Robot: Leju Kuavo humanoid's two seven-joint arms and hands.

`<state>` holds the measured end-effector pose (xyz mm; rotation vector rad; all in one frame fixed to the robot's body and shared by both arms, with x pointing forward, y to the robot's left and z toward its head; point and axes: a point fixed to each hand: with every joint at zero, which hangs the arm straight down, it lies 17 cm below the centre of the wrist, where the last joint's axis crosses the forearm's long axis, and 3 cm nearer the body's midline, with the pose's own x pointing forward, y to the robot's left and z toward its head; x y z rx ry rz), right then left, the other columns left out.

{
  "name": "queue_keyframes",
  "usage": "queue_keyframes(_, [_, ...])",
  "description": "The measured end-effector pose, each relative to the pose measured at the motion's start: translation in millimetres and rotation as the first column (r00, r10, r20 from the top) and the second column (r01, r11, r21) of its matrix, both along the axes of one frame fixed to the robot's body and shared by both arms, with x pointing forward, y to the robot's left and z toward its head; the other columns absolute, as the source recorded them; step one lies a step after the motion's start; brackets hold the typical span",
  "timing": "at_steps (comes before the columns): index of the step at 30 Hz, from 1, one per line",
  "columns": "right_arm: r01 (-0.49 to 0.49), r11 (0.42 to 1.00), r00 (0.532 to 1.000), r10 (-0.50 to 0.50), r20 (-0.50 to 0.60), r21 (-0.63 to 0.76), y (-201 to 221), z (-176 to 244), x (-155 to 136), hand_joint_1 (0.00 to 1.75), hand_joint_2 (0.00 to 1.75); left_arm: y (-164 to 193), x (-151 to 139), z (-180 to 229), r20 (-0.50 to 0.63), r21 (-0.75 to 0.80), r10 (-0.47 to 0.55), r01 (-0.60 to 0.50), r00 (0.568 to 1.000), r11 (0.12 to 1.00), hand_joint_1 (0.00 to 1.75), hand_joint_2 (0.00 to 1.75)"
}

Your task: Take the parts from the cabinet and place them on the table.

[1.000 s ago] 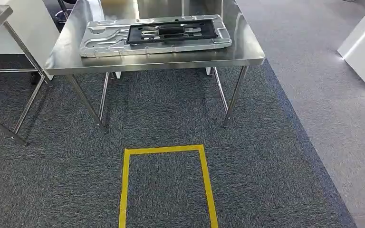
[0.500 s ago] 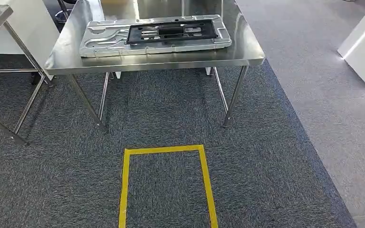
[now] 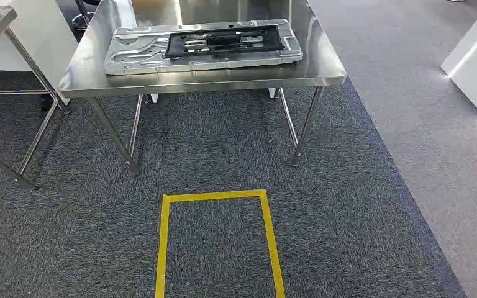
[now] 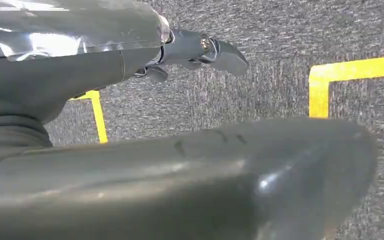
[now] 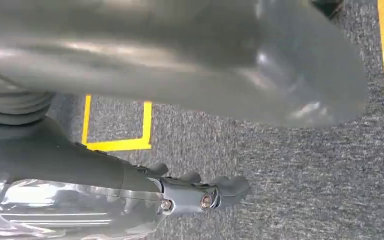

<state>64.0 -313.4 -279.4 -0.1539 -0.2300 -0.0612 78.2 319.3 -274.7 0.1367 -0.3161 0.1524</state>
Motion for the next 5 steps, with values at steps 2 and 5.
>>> queue_keyframes(2, [-0.004,1.0,1.0,0.004,0.003,0.007,2.1,0.2,0.2,0.0,0.0,-2.4,-1.1,-0.2,-0.004,-0.005,-0.008,0.008,1.0,1.0,0.0,0.0])
queue_keyframes(5, [-0.004,1.0,1.0,0.004,0.003,0.007,2.1,0.2,0.2,0.0,0.0,-2.4,-1.1,-0.2,-0.004,-0.005,-0.008,0.008,1.0,1.0,0.0,0.0])
